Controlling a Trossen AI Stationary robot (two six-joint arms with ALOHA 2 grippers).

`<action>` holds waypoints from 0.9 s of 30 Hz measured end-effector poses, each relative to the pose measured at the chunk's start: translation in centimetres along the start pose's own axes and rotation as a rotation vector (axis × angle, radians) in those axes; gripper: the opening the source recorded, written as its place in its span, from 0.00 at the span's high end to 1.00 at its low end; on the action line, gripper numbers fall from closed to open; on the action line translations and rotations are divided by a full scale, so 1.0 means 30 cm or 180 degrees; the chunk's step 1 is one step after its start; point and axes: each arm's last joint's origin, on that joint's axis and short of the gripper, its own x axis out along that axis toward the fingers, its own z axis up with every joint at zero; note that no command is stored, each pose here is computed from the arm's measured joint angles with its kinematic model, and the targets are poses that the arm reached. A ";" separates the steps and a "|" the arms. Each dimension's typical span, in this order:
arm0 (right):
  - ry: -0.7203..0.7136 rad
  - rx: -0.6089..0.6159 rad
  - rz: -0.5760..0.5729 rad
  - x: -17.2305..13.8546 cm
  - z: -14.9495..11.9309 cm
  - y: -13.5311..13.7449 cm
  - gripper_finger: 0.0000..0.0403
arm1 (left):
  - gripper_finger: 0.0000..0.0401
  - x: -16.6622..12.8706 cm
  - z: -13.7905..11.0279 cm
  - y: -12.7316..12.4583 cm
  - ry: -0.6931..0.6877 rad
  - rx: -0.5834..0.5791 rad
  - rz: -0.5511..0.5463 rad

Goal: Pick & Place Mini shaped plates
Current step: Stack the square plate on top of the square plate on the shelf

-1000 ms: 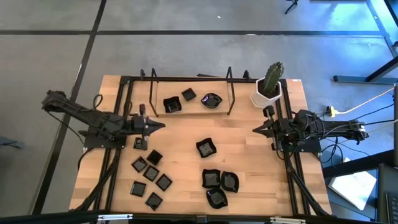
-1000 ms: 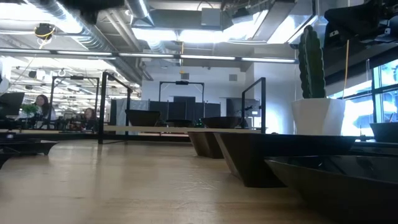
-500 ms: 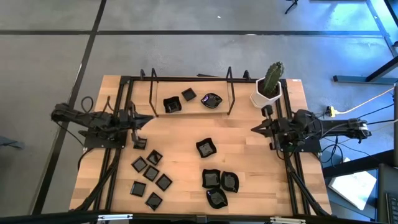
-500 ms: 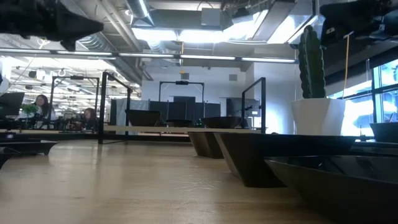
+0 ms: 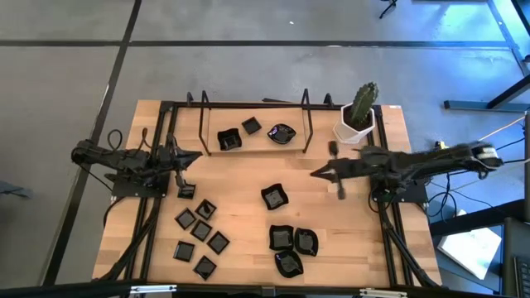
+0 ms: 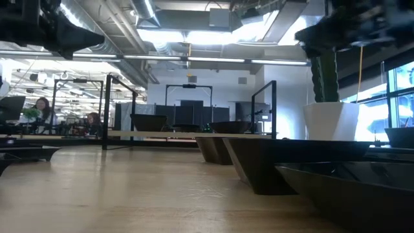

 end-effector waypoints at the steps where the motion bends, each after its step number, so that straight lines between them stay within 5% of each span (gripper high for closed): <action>1: 0.0143 -0.0023 0.0021 0.035 0.018 0.001 0.98 | 0.99 0.000 0.000 0.001 0.0003 0.0001 0.0020; 7: 0.0912 -0.0436 0.0331 0.320 0.134 0.035 0.98 | 0.99 -0.001 -0.019 0.007 0.0163 -0.0017 0.0266; 16: 0.1272 -0.1265 0.0862 0.776 0.251 0.131 0.88 | 0.99 -0.001 -0.021 0.008 0.0172 -0.0076 0.0288; 21: 0.1329 -0.1763 0.1019 0.970 0.187 0.160 0.71 | 0.99 -0.001 -0.021 0.007 0.0176 -0.0074 0.0252; 27: 0.1312 -0.1845 0.1024 1.132 0.109 0.179 0.55 | 0.99 -0.001 -0.021 0.004 0.0176 -0.0076 0.0154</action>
